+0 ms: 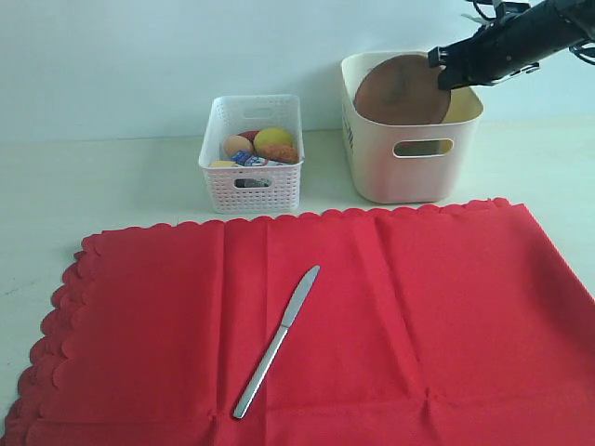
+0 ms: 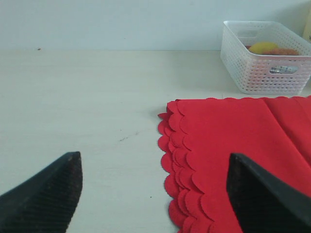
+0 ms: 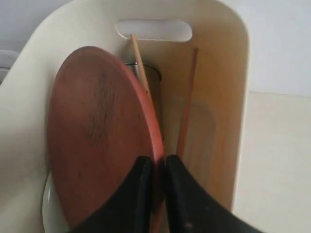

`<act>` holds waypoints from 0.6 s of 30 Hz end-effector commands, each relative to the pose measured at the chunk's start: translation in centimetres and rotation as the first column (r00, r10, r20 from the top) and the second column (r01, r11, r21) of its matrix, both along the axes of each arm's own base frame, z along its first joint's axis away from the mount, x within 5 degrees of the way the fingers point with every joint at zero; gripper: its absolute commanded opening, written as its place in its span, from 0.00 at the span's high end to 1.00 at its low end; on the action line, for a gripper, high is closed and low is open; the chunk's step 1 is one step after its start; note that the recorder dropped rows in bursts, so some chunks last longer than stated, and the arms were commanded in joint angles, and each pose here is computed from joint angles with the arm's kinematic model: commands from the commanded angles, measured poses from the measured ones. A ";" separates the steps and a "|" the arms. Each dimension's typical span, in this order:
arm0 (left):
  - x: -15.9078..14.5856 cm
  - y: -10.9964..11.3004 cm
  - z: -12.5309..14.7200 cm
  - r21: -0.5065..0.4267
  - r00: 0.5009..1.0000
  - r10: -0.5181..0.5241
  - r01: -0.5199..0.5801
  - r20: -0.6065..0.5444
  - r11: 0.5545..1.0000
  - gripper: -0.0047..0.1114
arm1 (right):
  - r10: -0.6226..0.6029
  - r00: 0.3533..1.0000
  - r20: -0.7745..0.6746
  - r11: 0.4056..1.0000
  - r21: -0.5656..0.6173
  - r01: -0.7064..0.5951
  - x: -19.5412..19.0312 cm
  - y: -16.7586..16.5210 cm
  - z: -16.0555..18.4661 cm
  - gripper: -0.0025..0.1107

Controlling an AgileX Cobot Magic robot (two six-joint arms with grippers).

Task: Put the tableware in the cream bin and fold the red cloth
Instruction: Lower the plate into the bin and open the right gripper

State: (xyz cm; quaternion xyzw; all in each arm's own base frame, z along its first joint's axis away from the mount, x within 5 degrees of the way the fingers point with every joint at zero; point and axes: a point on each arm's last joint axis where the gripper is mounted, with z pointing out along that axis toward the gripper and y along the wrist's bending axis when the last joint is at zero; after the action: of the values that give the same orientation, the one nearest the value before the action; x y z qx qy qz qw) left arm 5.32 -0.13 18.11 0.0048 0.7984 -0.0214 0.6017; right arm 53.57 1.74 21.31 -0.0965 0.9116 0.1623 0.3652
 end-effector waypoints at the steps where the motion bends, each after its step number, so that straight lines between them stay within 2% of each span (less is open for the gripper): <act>1: 0.0 0.0 0.0 -0.002 1.000 -0.005 0.005 0.013 1.000 0.29 | 0.023 1.000 -0.011 1.000 -0.006 -0.024 -0.2 0.1 0.4 0.80; 8: 0.0 0.0 0.0 -0.002 1.000 -0.005 0.005 0.013 1.000 0.29 | 0.032 0.999 -0.035 0.999 -0.002 -0.032 -0.5 0.1 0.6 0.44; 11: 0.0 0.0 0.0 -0.002 1.000 -0.005 0.005 0.013 1.000 0.29 | 0.028 0.999 -0.041 1.000 0.014 -0.028 -0.9 0.2 1.7 0.33; 18: 0.0 0.0 0.0 -0.002 1.000 -0.005 0.005 0.013 1.000 0.29 | 0.053 0.997 -0.063 0.997 0.054 -0.050 -3.0 0.7 6.3 0.34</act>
State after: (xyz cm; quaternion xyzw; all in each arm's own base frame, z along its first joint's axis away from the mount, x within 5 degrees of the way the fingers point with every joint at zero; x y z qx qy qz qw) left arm 5.32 -0.13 18.11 0.0048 0.7984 -0.0214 0.6017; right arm 51.60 2.27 24.70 -0.1028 0.9192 0.1918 0.3281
